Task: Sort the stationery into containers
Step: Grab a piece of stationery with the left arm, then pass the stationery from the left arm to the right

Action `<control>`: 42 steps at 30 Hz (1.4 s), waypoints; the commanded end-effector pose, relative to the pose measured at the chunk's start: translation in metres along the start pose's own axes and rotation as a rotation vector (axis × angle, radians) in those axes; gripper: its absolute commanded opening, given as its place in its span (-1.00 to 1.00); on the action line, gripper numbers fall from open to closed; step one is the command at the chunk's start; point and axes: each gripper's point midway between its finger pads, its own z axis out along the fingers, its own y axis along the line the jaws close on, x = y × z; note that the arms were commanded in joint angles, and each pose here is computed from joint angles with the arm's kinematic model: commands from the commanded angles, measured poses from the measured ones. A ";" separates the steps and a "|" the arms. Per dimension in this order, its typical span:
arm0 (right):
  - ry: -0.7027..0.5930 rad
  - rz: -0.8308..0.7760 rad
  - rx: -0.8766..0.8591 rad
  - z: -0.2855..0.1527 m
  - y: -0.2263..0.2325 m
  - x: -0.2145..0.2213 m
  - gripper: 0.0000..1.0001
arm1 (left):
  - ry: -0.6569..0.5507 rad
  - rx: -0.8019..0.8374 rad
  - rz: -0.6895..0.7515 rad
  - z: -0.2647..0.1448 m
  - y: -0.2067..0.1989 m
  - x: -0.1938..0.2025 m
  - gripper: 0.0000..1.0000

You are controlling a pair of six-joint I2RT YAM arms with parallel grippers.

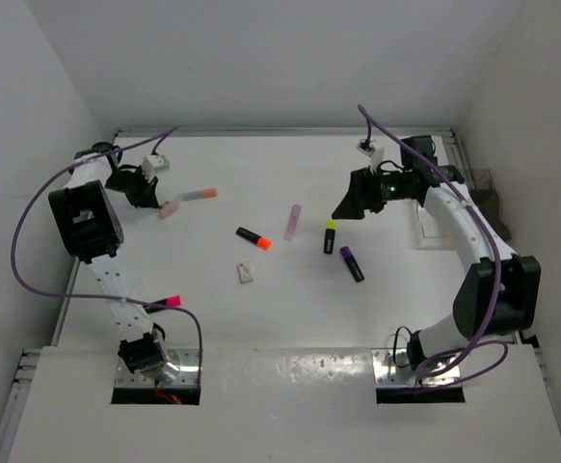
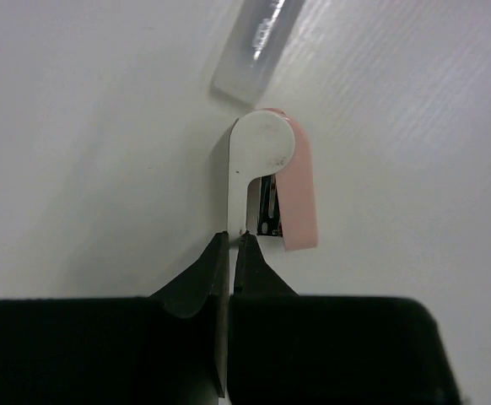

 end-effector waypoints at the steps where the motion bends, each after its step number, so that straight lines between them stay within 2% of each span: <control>1: -0.065 0.004 -0.072 0.002 0.025 -0.025 0.59 | -0.074 0.026 -0.028 -0.012 -0.027 -0.024 -1.00; 3: -0.082 0.023 -0.085 0.005 0.030 -0.031 0.59 | -0.097 0.027 -0.055 -0.016 -0.033 -0.030 -1.00; 4: -0.085 0.088 -0.091 0.007 0.033 -0.030 0.59 | -0.104 0.025 -0.064 -0.019 -0.037 -0.032 -1.00; 6: -0.147 0.102 -0.094 0.009 0.034 -0.044 0.59 | -0.121 0.031 -0.094 -0.022 -0.044 -0.036 -1.00; 10: -0.283 0.318 -0.122 0.024 0.037 -0.064 0.59 | -0.173 -0.011 -0.138 -0.030 -0.058 -0.055 -1.00; 11: -0.304 0.340 -0.128 0.029 0.038 -0.067 0.59 | -0.189 -0.018 -0.189 -0.032 -0.063 -0.060 -1.00; 13: -0.338 0.422 -0.132 0.044 0.042 -0.077 0.59 | -0.236 -0.052 -0.192 -0.037 -0.071 -0.075 -1.00; 14: -0.344 0.448 -0.136 0.050 0.044 -0.080 0.60 | -0.252 -0.056 -0.240 -0.038 -0.078 -0.082 -1.00; 15: -0.345 0.465 -0.155 0.058 0.051 -0.084 0.61 | -0.268 -0.091 -0.233 -0.047 -0.080 -0.092 -1.00; 16: -0.352 0.529 -0.163 0.070 0.048 -0.089 0.61 | -0.274 -0.086 -0.222 -0.039 -0.089 -0.098 -1.00; 19: -0.310 0.582 -0.171 0.101 0.054 -0.094 0.62 | -0.301 -0.117 -0.245 -0.040 -0.106 -0.122 -1.00; 23: -0.273 0.581 -0.200 0.140 0.077 -0.099 0.59 | -0.340 -0.161 -0.233 -0.048 -0.123 -0.157 -1.00; 29: -0.267 0.555 -0.244 0.169 0.095 -0.115 0.52 | -0.440 -0.098 -0.272 -0.056 -0.155 -0.204 -1.00; 31: -0.274 0.549 -0.241 0.172 0.096 -0.119 0.52 | -0.464 -0.078 -0.310 -0.060 -0.159 -0.212 -1.00; 35: -0.281 0.537 -0.229 0.176 0.093 -0.122 0.56 | -0.510 -0.004 -0.293 -0.059 -0.189 -0.242 -1.00; 42: -0.325 0.448 -0.207 0.179 0.095 -0.138 0.56 | -0.539 0.041 -0.308 -0.061 -0.209 -0.266 -1.00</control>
